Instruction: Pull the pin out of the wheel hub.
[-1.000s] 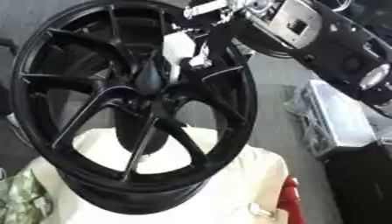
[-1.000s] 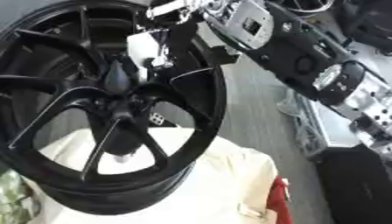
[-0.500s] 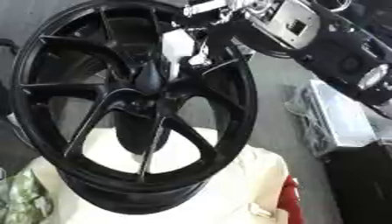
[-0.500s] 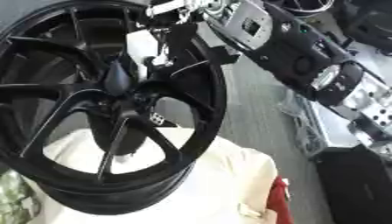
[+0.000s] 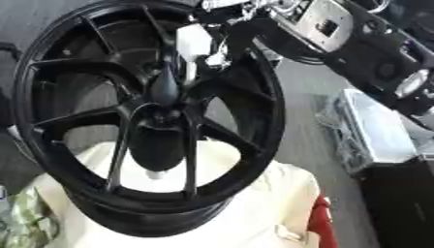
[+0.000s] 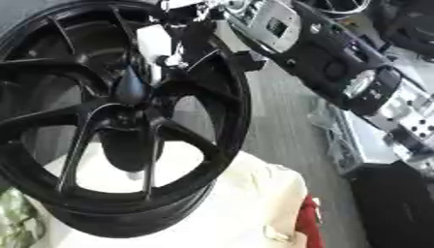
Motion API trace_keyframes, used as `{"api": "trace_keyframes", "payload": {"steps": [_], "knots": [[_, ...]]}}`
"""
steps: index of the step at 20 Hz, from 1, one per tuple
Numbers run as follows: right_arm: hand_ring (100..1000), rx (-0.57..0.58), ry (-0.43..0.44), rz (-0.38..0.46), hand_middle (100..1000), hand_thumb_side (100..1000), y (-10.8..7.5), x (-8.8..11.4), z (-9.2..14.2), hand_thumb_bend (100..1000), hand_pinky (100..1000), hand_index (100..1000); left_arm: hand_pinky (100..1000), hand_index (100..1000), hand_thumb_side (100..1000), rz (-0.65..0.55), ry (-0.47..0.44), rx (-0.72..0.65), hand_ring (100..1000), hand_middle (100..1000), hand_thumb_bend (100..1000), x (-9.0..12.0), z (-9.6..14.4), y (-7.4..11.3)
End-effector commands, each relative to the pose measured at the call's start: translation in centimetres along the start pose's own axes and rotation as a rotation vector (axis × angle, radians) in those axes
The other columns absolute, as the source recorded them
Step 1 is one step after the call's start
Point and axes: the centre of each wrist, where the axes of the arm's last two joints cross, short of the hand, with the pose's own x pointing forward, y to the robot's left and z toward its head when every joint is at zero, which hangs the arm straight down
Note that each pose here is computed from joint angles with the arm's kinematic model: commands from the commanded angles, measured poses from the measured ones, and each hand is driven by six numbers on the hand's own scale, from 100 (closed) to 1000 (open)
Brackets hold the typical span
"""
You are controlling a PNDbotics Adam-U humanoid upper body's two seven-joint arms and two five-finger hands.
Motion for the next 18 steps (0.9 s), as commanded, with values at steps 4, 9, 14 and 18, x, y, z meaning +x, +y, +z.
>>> {"api": "trace_keyframes", "payload": {"steps": [4,9,14,18], "knots": [[516,-0.071,0.009,0.017,195,210,-1.8,0.1,1.0,100,732,341,702,751,708,-0.026,-0.003,-0.023,1000,932,100,0.9,-0.1,0.3],[510,-0.079,0.012,0.021,185,219,-2.1,0.0,1.3,100,730,332,702,751,709,-0.023,-0.003,-0.024,1000,933,100,0.9,-0.1,0.3],[506,-0.083,0.027,0.014,180,224,-2.3,-0.5,1.6,100,729,327,703,751,707,-0.019,-0.001,-0.025,1000,933,100,0.9,-0.1,0.3],[503,-0.113,0.032,0.011,176,220,-2.6,-0.6,2.0,100,730,326,704,751,703,-0.008,-0.003,-0.021,1000,933,100,0.8,0.0,0.3]]}}
